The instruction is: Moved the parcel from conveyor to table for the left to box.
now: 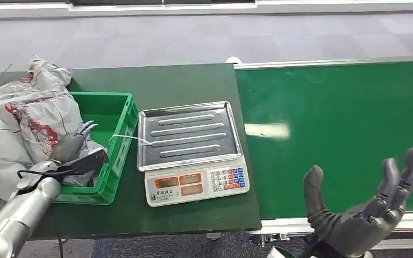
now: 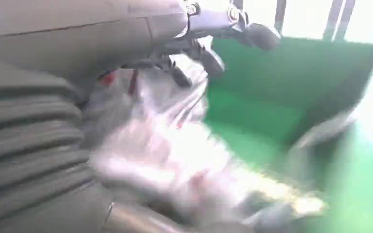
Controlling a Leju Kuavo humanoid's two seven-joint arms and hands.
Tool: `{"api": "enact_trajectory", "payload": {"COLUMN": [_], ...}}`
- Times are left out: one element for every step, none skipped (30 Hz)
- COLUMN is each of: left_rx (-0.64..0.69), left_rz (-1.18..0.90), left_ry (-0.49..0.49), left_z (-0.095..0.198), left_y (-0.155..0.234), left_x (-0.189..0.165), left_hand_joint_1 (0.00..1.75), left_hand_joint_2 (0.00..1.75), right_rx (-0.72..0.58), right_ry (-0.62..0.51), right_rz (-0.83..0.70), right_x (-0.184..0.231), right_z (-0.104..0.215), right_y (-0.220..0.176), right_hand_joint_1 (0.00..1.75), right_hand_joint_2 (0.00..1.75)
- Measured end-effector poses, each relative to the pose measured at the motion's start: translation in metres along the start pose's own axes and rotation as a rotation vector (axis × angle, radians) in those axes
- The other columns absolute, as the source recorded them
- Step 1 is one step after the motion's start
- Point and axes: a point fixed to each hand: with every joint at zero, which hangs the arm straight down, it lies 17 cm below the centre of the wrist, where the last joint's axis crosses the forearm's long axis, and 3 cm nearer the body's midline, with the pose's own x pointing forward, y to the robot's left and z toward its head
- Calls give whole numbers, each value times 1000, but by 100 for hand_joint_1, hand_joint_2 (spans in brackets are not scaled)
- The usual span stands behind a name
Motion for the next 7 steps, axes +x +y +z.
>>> {"api": "enact_trajectory", "payload": {"left_rx": [57,91,128,162,204,241,288], "left_rz": [43,69,92,121,164,195,218], "left_ry": [-13,-25,-33,-37,-37,-41,-62], "left_z": [-4,-7,-9,-9,-8,-7,-4], "left_y": [14,24,34,41,51,60,71], "left_x": [9,15,21,27,35,41,50], "left_hand_joint_1": [0,0,0,0,0,0,0], "left_hand_joint_2": [0,0,0,0,0,0,0], "right_rx": [0,0,-1,-2,-2,0,1], "right_ry": [0,1,1,-1,0,0,0], "right_rz": [0,-1,0,1,3,4,5], "right_x": [0,0,0,0,1,1,1], "right_z": [0,0,0,0,0,0,0], "right_y": [0,0,0,-1,-1,-1,-1], "right_hand_joint_1": [0,0,0,0,0,0,0], "right_hand_joint_2": [175,175,175,175,175,175,175]}}
